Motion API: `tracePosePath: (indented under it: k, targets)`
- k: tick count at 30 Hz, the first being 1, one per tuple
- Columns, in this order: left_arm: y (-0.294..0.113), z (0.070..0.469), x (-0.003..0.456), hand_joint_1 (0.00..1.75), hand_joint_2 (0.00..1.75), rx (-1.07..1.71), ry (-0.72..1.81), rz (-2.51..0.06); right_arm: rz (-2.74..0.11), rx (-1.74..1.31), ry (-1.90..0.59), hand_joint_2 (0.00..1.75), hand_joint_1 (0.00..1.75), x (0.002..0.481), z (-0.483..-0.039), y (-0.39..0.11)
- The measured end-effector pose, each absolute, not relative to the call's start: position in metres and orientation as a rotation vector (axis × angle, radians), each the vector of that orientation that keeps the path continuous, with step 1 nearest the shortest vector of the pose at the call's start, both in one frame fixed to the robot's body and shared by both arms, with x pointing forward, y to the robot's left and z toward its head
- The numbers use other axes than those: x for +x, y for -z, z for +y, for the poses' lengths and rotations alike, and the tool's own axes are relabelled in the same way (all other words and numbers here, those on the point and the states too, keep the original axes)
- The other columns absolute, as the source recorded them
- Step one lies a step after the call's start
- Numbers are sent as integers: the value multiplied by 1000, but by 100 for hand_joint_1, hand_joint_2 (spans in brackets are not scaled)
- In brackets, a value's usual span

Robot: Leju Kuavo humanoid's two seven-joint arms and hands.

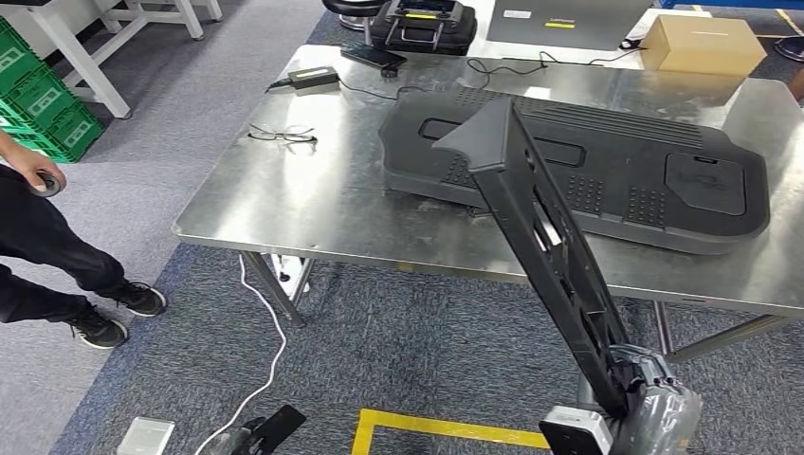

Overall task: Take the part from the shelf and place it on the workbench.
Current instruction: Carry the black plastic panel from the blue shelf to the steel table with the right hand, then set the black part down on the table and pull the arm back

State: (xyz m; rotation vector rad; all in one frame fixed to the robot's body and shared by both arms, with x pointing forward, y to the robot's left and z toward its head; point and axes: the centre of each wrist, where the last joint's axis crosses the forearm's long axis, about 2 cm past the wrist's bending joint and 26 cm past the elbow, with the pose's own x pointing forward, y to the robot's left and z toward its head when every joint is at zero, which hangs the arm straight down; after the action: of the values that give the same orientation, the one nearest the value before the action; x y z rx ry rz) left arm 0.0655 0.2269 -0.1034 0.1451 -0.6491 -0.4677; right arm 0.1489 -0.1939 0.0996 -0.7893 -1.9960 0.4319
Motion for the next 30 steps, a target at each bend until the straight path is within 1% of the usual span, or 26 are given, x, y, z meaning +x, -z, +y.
tracePosePath:
  k: [30]
  targets:
    - [103, 227, 68, 0, 175, 174, 472, -637, -2025, -827, -424, 175, 175, 148, -201, -106]
